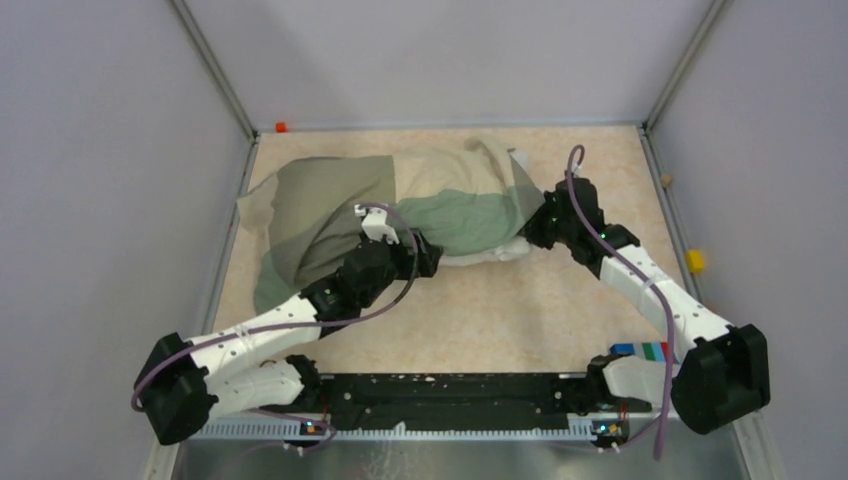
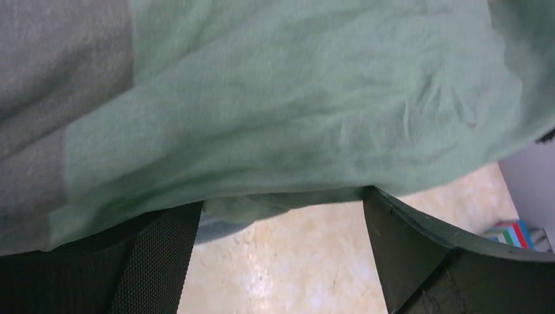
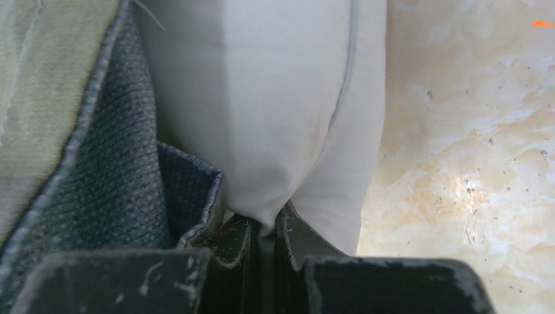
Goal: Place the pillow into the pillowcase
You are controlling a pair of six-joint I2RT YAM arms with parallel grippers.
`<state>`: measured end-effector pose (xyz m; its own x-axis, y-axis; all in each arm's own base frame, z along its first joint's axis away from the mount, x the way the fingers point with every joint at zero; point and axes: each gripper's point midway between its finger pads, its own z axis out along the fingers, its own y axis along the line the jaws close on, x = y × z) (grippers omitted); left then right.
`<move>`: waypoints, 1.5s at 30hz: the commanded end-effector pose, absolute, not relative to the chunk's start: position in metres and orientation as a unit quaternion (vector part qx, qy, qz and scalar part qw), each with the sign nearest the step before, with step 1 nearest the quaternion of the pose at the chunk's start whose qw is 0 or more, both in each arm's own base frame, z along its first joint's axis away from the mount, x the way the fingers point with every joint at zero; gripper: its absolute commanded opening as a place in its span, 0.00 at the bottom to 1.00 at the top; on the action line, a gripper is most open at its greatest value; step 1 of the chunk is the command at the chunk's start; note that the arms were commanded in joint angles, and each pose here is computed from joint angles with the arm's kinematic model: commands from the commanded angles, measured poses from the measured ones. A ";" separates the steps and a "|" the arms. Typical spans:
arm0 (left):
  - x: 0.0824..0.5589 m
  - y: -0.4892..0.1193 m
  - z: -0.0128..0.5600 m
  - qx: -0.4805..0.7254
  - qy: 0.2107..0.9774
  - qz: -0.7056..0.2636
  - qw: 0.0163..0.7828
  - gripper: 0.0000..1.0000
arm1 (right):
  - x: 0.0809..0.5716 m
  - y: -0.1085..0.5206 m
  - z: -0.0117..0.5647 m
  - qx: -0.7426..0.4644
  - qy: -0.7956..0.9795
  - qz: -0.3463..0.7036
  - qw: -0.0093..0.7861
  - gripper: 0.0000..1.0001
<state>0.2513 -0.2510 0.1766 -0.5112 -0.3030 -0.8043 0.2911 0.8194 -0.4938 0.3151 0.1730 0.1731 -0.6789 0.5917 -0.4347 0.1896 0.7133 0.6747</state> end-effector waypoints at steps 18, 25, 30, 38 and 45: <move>0.260 -0.371 0.426 0.235 0.756 -0.284 0.541 0.00 | 0.219 0.276 0.360 0.100 0.773 0.514 0.358 0.00; 0.301 -0.402 0.343 0.241 0.806 -0.314 0.440 0.00 | 0.266 0.239 0.292 0.189 0.789 0.493 0.315 0.00; 0.313 -0.423 0.303 0.248 0.817 -0.322 0.409 0.03 | 0.292 0.196 0.159 0.255 0.838 0.417 0.241 0.00; 0.324 -0.383 0.363 0.218 0.774 -0.285 0.522 0.86 | 0.307 0.153 0.094 0.245 0.879 0.328 0.243 0.44; 0.351 -0.311 0.329 0.192 0.812 -0.148 0.530 0.87 | 0.319 0.119 0.148 0.218 0.884 0.259 0.322 0.63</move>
